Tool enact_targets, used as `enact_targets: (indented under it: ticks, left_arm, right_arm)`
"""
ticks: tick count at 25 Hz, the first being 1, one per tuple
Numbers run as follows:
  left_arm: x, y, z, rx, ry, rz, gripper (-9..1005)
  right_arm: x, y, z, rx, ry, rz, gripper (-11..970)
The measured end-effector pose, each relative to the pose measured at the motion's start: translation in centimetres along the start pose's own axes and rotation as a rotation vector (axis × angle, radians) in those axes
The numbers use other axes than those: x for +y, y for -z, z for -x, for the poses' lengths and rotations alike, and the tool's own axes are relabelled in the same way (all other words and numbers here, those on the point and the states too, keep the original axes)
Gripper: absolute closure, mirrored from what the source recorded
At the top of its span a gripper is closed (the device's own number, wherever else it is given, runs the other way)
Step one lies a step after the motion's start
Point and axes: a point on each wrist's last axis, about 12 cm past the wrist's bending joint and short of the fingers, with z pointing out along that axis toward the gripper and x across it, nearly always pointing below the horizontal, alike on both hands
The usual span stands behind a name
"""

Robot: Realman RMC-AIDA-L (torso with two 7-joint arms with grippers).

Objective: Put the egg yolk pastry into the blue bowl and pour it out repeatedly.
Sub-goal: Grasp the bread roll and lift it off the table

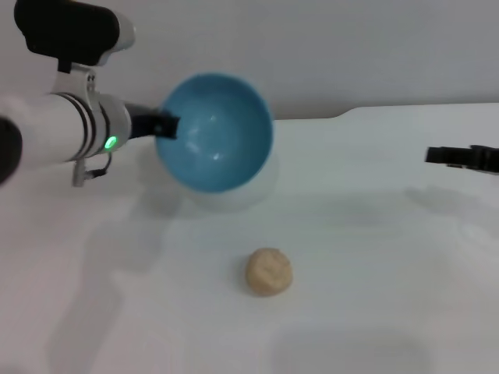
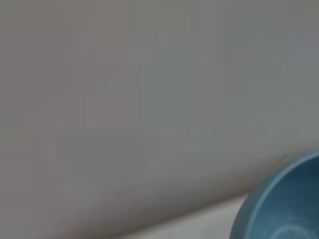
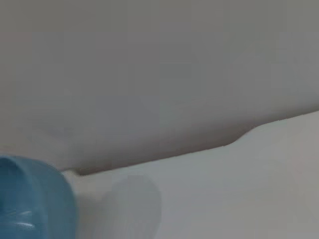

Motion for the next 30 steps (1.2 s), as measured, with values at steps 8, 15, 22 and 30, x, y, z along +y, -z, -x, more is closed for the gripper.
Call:
enact_targets:
  ticks: [8, 15, 22, 30]
  left_arm:
    - [1.2, 0.4, -0.2, 0.164, 0.051, 0.020, 996]
    - [1.4, 0.9, -0.9, 0.297, 0.038, 0.041, 994]
    - [1.0, 1.1, -1.0, 0.351, 0.012, 0.047, 993]
    - [0.8, 1.1, -1.0, 0.356, 0.010, 0.041, 993]
  right_arm:
    - [3.7, -1.8, 1.9, 0.106, 0.131, 0.123, 498]
    - [8.0, -3.7, 3.1, 0.283, 0.269, 0.216, 509]
    - [10.8, -6.0, 3.1, 0.456, 0.353, 0.182, 521]
    - [12.0, -8.9, 0.8, 0.521, 0.374, 0.179, 535]
